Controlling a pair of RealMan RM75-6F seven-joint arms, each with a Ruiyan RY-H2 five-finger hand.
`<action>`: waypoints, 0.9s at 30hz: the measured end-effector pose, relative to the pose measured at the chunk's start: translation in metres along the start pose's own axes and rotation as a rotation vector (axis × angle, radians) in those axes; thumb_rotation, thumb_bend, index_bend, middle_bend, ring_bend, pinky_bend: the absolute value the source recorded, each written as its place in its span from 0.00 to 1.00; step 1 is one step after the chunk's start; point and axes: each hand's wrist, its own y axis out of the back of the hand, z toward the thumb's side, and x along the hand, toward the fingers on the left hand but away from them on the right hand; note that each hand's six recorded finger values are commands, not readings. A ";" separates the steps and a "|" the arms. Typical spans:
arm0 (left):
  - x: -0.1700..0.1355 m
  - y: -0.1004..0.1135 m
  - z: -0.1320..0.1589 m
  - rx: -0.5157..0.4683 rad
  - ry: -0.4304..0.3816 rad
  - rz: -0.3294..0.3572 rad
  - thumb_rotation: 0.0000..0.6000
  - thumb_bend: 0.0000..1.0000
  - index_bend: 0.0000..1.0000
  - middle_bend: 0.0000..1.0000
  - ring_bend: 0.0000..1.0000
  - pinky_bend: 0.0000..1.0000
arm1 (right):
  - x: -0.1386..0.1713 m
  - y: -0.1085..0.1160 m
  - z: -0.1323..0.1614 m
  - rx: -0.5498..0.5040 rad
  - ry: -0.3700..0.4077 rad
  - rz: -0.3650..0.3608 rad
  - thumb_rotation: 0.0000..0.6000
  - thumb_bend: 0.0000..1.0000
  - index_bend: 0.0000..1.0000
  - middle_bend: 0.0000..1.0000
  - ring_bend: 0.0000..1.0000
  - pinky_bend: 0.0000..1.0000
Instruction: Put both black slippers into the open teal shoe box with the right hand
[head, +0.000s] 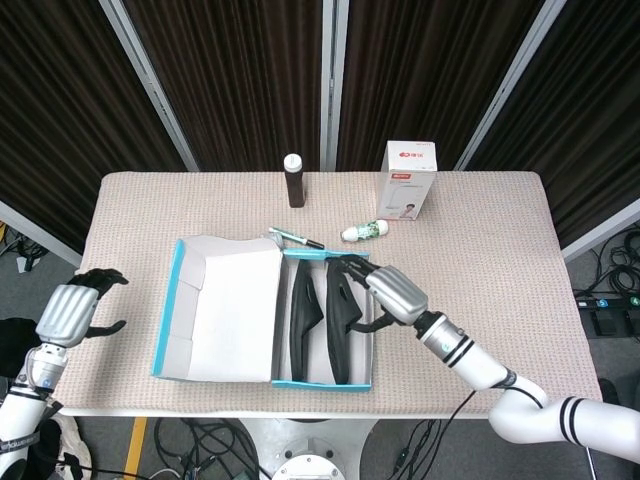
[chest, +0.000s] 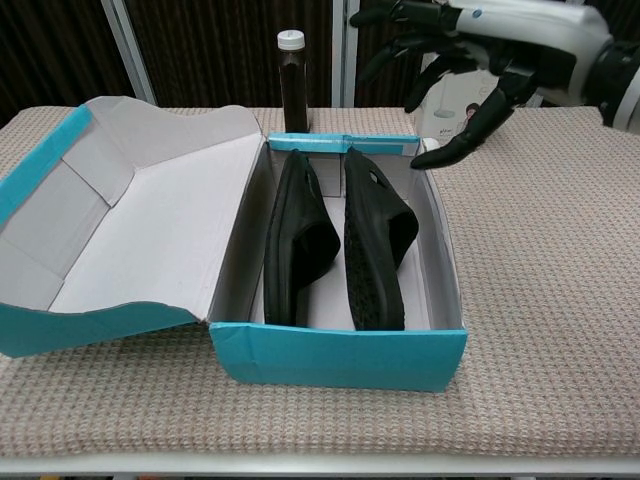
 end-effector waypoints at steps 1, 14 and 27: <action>0.000 0.001 0.000 0.002 0.001 0.002 1.00 0.13 0.32 0.26 0.22 0.33 | 0.002 0.005 -0.003 0.021 -0.006 -0.017 1.00 0.01 0.02 0.19 0.03 0.24; 0.001 0.006 -0.002 0.019 0.009 0.021 1.00 0.13 0.32 0.26 0.22 0.33 | 0.081 0.052 -0.082 0.527 -0.273 -0.215 1.00 0.01 0.02 0.08 0.00 0.05; 0.004 0.014 -0.004 0.061 0.018 0.058 1.00 0.13 0.32 0.26 0.22 0.32 | 0.181 0.049 -0.124 0.593 -0.582 -0.229 1.00 0.01 0.02 0.04 0.00 0.00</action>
